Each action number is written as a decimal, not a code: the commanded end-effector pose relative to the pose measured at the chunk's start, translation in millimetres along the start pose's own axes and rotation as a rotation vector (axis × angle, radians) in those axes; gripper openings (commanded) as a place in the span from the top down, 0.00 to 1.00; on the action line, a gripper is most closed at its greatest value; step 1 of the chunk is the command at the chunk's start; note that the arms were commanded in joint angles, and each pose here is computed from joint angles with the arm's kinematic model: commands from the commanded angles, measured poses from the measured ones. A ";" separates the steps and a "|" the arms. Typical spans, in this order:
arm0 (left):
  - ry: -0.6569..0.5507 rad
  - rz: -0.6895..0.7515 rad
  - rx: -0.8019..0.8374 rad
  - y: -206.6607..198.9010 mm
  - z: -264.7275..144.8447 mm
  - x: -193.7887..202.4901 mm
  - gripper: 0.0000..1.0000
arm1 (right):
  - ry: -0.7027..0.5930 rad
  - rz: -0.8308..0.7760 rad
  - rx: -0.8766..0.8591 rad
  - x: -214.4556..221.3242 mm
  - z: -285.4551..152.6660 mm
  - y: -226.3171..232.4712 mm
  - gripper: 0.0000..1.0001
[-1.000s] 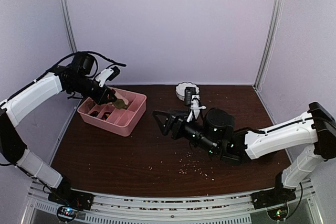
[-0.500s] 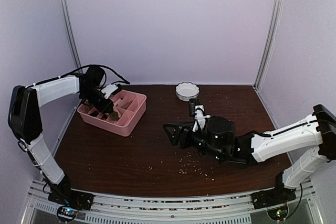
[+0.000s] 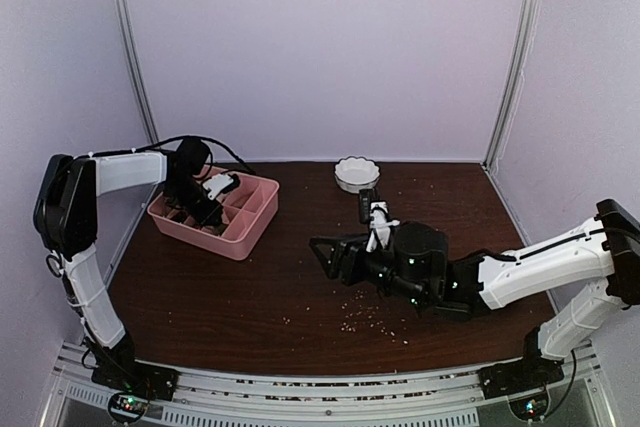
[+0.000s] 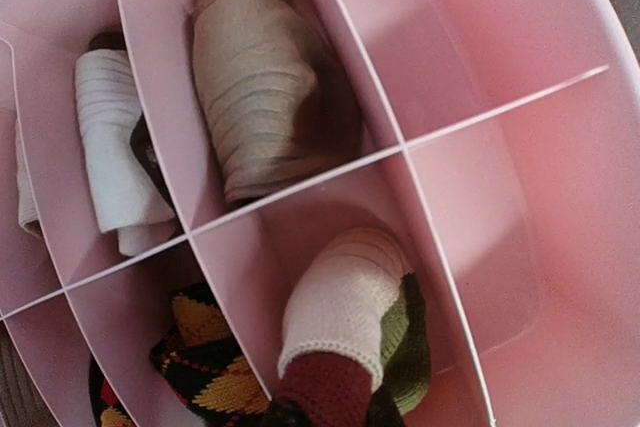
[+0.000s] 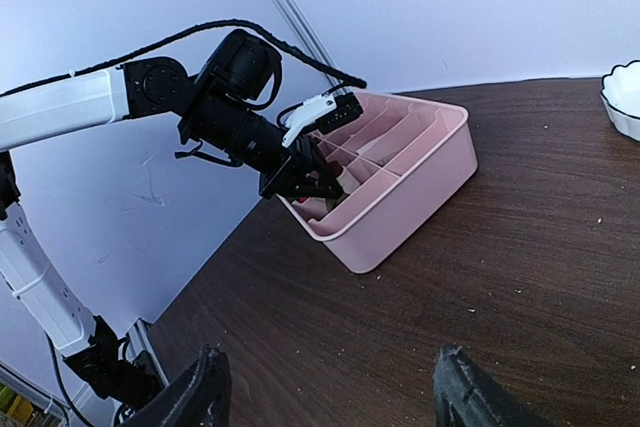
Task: Roll the socks
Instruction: Place the sock in the storage box, then reset both arms
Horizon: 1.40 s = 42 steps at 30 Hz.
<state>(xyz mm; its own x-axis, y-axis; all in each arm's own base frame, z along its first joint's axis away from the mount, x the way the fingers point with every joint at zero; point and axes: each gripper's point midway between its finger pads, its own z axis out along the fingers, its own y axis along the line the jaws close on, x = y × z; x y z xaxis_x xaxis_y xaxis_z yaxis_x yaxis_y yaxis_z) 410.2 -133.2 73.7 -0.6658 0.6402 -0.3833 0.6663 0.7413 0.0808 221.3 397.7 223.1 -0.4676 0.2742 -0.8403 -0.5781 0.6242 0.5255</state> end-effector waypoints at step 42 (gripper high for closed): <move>-0.726 -0.232 -0.364 100.2 -107.4 40.2 0.02 | -0.447 -0.377 1.172 -105.7 -266.9 -246.4 0.00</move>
<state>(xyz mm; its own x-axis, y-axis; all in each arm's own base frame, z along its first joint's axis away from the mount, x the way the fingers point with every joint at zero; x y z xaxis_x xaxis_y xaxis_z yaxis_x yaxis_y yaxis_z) 387.7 -12.7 137.1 -0.5090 0.2998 -0.8069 0.3511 0.9282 0.1234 246.1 61.7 212.9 -0.0917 0.0898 -0.9917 0.2235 0.9724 0.0674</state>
